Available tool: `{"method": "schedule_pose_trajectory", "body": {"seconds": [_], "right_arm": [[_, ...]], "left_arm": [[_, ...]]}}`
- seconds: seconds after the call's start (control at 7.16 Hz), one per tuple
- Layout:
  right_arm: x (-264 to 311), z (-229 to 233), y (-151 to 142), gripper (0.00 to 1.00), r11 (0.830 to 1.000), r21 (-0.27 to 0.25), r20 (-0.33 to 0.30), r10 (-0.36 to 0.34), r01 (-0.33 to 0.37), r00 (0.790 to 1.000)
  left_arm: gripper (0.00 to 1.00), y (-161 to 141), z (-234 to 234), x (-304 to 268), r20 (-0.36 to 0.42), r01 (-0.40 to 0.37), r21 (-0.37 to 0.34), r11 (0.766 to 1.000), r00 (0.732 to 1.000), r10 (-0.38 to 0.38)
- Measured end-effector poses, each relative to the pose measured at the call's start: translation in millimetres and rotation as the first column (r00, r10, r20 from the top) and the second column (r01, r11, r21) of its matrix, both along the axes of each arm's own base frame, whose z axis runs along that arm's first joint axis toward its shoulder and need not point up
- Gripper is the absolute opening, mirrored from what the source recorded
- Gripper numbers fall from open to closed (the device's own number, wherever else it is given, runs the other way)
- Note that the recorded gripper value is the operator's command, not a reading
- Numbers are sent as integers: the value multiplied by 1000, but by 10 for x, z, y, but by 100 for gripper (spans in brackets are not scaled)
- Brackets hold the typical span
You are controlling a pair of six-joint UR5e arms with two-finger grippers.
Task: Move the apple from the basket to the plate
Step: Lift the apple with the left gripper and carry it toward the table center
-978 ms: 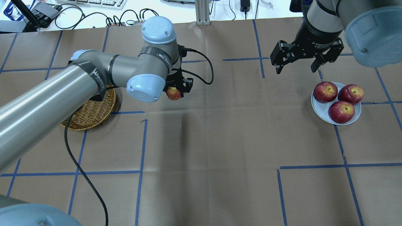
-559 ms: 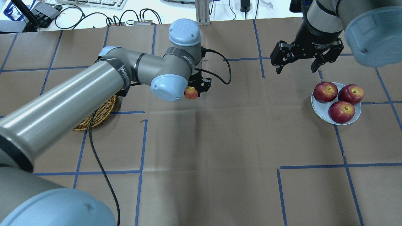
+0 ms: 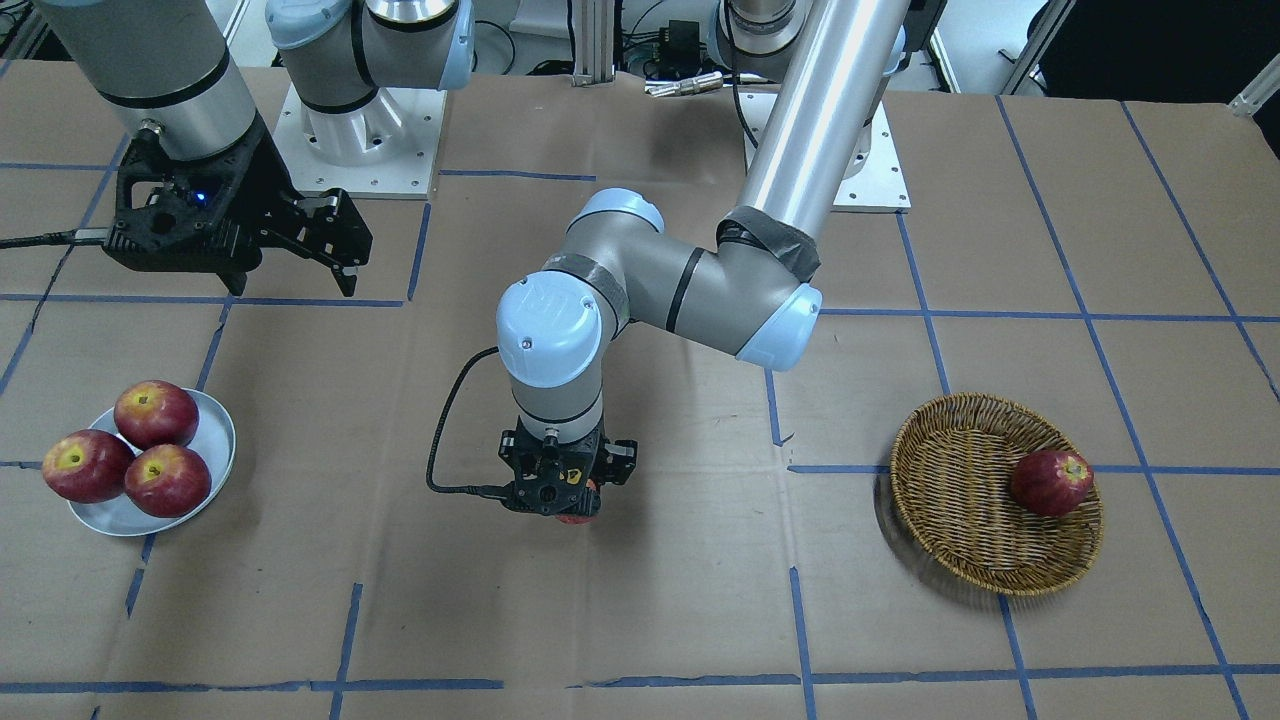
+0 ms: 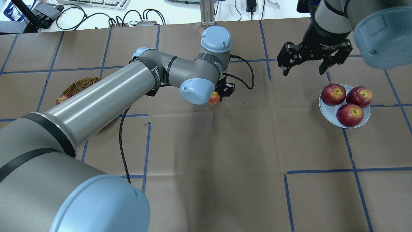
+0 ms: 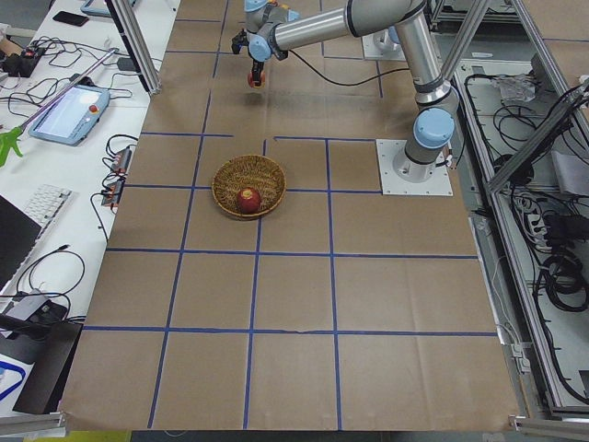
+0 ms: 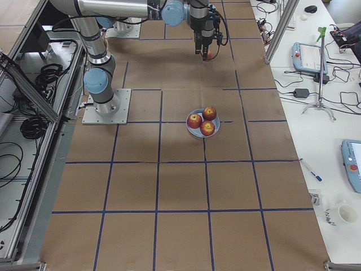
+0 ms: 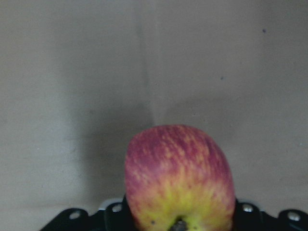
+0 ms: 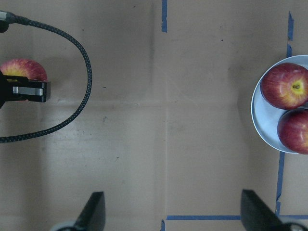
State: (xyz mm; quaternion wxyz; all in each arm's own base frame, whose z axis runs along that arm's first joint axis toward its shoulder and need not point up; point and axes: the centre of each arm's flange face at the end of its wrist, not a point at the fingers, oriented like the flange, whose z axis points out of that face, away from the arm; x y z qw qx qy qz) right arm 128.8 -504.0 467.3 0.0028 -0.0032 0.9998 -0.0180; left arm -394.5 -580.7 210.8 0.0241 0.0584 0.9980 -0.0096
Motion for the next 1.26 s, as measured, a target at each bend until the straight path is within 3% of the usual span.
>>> {"method": "schedule_pose_trajectory", "body": {"seconds": [0.42,0.84,1.26], "right_arm": [[0,0,0,100,1000,0,0,0,0,1000],[0,0,0,100,1000,0,0,0,0,1000],[1,1,-1,100,1000,-1,1,0,0,1000]], "left_arm": [[55,102,-143,42,14,2,31,1000,1000,-2],[93,112,-178,50,19,1,36,999,1000,-2],[98,73,-111,66,13,-2,26,1000,1000,2]]}}
